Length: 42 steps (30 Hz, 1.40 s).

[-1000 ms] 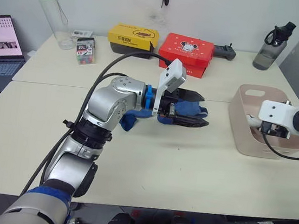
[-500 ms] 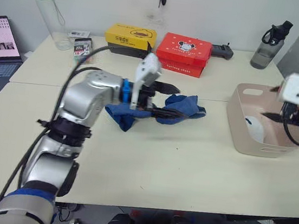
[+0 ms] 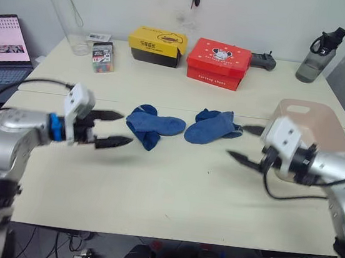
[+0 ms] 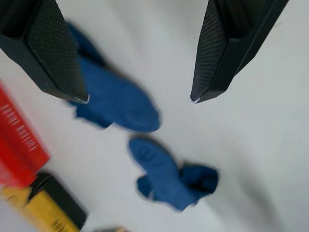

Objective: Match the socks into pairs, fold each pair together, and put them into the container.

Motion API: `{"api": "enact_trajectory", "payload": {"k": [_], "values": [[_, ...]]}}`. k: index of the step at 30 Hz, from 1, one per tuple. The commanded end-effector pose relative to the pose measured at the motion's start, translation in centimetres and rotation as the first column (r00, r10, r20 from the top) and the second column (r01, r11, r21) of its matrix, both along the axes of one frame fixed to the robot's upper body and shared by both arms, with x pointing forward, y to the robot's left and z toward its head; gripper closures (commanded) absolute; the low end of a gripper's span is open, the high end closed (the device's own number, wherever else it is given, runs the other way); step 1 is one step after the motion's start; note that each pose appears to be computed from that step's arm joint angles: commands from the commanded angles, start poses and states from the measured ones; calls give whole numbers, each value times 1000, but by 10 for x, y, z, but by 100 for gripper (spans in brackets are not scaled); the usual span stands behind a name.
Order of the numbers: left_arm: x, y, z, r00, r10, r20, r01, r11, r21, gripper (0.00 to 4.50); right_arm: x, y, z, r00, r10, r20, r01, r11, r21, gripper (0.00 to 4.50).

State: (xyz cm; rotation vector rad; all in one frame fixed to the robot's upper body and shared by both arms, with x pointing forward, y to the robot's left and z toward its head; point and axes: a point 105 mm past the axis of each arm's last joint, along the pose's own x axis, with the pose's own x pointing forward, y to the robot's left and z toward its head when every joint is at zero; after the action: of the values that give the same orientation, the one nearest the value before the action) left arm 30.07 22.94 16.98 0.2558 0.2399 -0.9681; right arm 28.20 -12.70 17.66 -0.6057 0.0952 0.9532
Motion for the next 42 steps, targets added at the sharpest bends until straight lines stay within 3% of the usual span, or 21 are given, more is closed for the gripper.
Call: {"api": "enact_trajectory", "payload": {"k": [1,2,6,12,17,23,28,32,35,42], "values": [[-13,11,3,999,38,3,-38,999,-21,0,-13,13,-12,1000,1,2,-1,1000,30,88],[-15,12,2,999,52,-15,-53,998,-43,0,-16,15,-20,1000,-3,-24,4,999,41,88],[-22,6,5,999,43,-23,-45,996,-77,0,-22,22,-26,996,-32,-89,44,990,132,2],[-23,-10,15,1000,10,23,-8,996,-85,0,-12,18,-24,991,-103,-87,116,980,161,2],[-21,-30,34,991,-55,120,66,994,-85,0,28,15,-17,961,-262,-85,275,931,242,2],[-18,-42,41,982,-94,164,111,989,-99,0,89,5,-7,882,-462,-87,467,837,285,2],[-16,-45,35,979,-115,167,133,986,-102,0,123,7,-9,835,-533,-132,546,780,306,2],[-17,-47,33,978,-125,166,143,985,-101,0,133,14,-16,829,-534,-164,558,771,308,2],[-17,-48,32,976,-136,168,153,984,-96,0,137,19,-23,827,-535,-175,562,773,295,58],[-15,-53,33,973,-147,176,165,982,-95,0,134,27,-24,850,-506,-147,526,801,285,309]]}}
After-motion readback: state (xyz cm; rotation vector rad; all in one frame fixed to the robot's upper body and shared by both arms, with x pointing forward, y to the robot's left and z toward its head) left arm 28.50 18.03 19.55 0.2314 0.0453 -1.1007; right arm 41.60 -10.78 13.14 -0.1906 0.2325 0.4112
